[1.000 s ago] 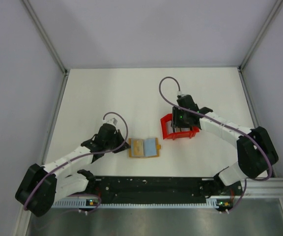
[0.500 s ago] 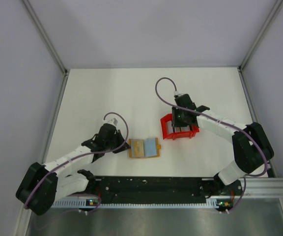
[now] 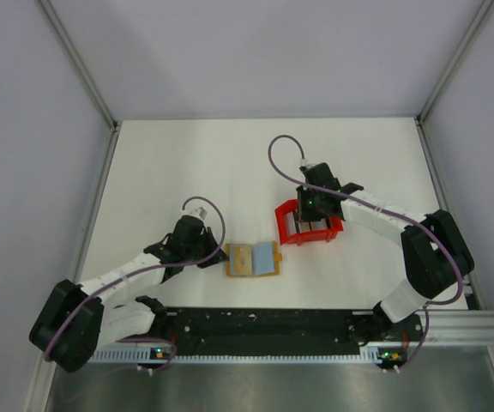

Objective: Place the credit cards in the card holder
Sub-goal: Pick up the credit card from the storage box.

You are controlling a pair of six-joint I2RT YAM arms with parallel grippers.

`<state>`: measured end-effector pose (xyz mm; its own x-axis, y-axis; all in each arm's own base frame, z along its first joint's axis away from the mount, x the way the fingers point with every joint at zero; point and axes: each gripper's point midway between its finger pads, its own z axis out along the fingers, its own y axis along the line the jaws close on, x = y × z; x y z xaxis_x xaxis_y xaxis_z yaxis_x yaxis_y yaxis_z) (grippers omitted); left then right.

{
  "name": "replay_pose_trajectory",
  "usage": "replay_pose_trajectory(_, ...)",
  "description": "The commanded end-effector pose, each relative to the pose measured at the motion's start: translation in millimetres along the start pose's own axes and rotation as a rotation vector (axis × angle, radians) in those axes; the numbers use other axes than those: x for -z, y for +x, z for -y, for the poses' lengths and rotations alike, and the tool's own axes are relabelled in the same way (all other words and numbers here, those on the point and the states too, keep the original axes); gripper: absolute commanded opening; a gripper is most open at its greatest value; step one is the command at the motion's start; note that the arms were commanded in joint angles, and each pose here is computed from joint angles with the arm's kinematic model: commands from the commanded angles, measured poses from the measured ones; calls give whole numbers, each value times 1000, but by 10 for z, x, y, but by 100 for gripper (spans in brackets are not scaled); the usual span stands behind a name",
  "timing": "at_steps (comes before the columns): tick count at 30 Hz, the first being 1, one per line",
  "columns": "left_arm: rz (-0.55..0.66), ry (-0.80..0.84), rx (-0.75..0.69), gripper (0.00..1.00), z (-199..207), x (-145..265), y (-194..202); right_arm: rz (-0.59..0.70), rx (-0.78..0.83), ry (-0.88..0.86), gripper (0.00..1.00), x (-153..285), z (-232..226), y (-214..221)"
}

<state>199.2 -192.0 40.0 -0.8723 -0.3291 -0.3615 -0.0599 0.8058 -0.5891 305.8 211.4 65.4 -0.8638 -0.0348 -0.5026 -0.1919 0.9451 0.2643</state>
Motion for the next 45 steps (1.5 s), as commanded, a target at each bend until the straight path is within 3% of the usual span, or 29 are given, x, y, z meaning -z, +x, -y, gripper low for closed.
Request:
replay_pose_trajectory(1,30,41,-13,0,115,-4,-97,82,-2,-109,15,127,-257,-294)
replay_pose_trajectory(10,26,42,-14,0,115,-22,-88,74,-7,-187,6,169,-384,-245)
replay_pose_trajectory(22,21,49,-13,0,126,-39,-84,27,16,-250,14,83,-563,-172)
replay_pose_trajectory(31,18,41,-13,0,104,-47,-76,17,56,-163,16,-7,-569,-111)
replay_pose_trajectory(32,17,42,-16,0,106,-47,-72,16,63,-151,12,-13,-565,-104)
replay_pose_trajectory(39,18,43,-15,0,109,-48,-75,164,144,-31,0,251,-580,-367)
replay_pose_trajectory(45,18,43,-14,0,108,-47,-77,275,163,95,0,513,-493,-529)
